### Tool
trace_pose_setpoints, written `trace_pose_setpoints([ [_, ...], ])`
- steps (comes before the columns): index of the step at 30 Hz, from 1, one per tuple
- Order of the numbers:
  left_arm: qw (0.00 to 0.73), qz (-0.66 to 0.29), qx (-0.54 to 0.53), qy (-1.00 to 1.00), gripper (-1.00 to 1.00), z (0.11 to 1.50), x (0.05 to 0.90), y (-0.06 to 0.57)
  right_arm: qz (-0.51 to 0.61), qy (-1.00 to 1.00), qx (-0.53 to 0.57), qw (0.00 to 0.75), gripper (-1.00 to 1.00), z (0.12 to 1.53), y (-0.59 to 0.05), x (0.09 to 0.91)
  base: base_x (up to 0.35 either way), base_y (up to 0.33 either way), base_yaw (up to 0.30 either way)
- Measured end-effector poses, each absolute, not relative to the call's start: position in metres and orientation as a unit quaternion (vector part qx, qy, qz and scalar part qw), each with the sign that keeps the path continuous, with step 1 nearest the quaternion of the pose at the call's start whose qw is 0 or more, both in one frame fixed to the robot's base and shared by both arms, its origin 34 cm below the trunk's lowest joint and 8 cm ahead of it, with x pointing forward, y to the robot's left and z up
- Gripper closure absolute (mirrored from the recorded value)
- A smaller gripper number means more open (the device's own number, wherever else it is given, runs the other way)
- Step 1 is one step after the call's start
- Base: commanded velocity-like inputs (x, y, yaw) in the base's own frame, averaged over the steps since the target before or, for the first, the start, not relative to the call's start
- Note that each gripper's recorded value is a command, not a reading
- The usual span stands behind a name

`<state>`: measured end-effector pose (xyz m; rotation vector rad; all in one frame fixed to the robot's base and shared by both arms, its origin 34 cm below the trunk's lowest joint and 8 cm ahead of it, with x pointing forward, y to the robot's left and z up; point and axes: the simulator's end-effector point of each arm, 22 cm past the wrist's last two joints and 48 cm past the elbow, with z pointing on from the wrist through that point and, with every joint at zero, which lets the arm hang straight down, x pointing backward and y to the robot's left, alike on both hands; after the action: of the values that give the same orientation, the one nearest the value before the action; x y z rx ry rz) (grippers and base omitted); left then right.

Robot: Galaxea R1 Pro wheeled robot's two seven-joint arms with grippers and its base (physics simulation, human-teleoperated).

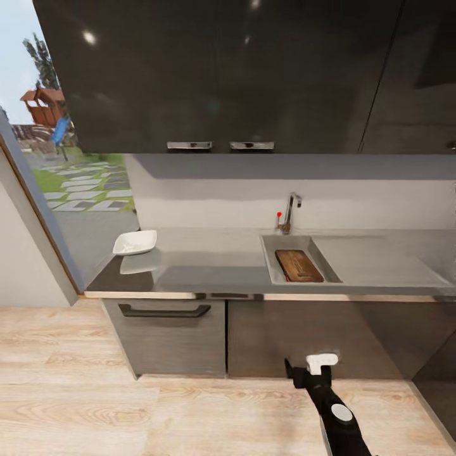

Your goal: In the kitchen, take the Vidalia onion out of the sink, dice it on the chopping board with the paring knife, put the diced onion into the bowl on the countertop, then place both the paring knife and the chopping board into the sink.

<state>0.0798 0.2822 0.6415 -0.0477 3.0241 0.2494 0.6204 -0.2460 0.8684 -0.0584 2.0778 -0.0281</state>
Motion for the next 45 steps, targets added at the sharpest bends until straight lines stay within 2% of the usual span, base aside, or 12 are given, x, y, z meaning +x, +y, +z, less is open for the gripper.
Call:
trace_pose_setpoints([
  [2, 0.056, 0.087, -0.015, 0.994, -1.0, 0.641, 0.084, 0.289, 0.011, 0.88, -0.037, 0.474, -1.0, 0.824, -0.224, 0.594, -0.003, -0.033, 0.0],
  [5, 0.07, 0.095, -0.013, 0.993, -1.0, 0.64, 0.107, 0.301, 0.03, 0.913, -0.049, 0.405, -1.0, 0.759, -0.219, 0.542, -0.001, -0.009, 0.0],
  [10, 0.083, 0.098, -0.013, 0.992, -1.0, 0.639, 0.127, 0.307, 0.037, 0.939, -0.058, 0.336, -1.0, 0.697, -0.229, 0.467, 0.0, -0.001, 0.0],
  [17, 0.095, 0.103, -0.022, 0.99, -1.0, 0.638, 0.146, 0.316, 0.033, 0.954, -0.059, 0.292, -1.0, 0.666, -0.254, 0.408, 0.0, 0.0, 0.0],
  [23, 0.097, 0.103, -0.045, 0.989, -1.0, 0.638, 0.152, 0.317, 0.05, 0.97, -0.053, 0.234, -1.0, 0.645, -0.248, 0.352, 0.0, 0.0, 0.0],
  [45, 0.064, 0.105, -0.053, 0.991, -1.0, 0.633, 0.122, 0.317, 0.006, 0.982, -0.037, 0.183, -1.0, 0.633, -0.266, 0.323, 0.0, 0.0, -0.008],
])
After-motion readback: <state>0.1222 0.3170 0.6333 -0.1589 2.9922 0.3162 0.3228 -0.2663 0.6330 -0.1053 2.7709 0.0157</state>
